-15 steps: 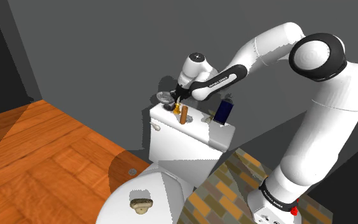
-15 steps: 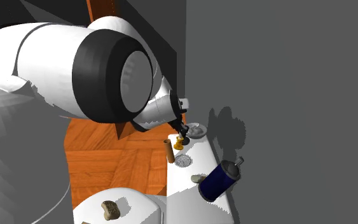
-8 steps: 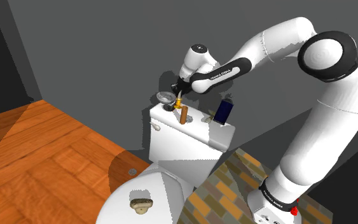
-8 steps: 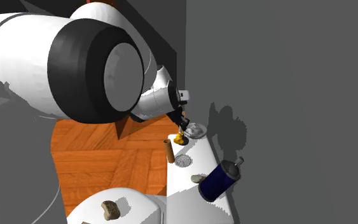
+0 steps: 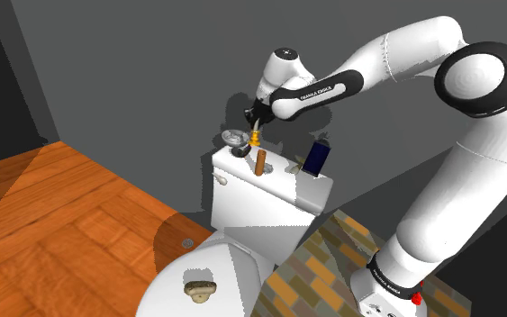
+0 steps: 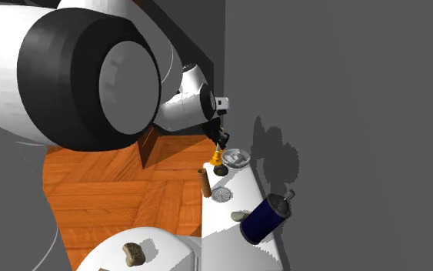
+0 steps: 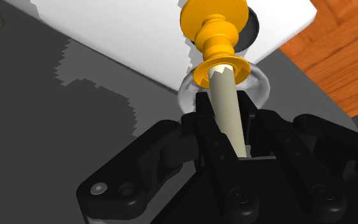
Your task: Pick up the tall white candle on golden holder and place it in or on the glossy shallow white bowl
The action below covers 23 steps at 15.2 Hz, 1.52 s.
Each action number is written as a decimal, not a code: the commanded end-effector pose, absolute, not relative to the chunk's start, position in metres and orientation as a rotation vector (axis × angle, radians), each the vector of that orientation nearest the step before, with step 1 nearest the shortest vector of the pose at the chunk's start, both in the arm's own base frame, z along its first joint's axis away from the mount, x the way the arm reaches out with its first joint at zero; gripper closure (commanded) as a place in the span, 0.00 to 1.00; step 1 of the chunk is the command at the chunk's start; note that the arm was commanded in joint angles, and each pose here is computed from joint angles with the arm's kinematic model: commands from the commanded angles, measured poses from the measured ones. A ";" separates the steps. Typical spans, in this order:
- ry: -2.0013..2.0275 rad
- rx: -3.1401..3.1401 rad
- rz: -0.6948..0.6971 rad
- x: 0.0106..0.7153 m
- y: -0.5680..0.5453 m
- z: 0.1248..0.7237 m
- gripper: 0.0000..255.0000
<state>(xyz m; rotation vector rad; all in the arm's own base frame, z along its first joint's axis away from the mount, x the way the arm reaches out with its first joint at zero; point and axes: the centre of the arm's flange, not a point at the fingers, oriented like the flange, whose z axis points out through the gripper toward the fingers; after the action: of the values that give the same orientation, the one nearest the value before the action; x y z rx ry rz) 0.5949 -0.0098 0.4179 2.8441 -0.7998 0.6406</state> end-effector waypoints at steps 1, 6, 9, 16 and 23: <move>-0.800 2.844 0.640 0.595 -0.010 0.428 1.00; -0.800 2.844 0.640 0.646 -0.025 0.427 1.00; -0.800 2.844 0.640 0.684 -0.036 0.426 1.00; -0.800 2.844 0.640 0.742 -0.053 0.409 1.00; -0.800 2.844 0.640 0.742 -0.053 0.372 1.00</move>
<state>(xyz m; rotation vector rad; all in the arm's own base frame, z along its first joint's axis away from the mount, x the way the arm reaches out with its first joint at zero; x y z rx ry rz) 0.7426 -0.0529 0.3772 2.8442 -0.7998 0.6393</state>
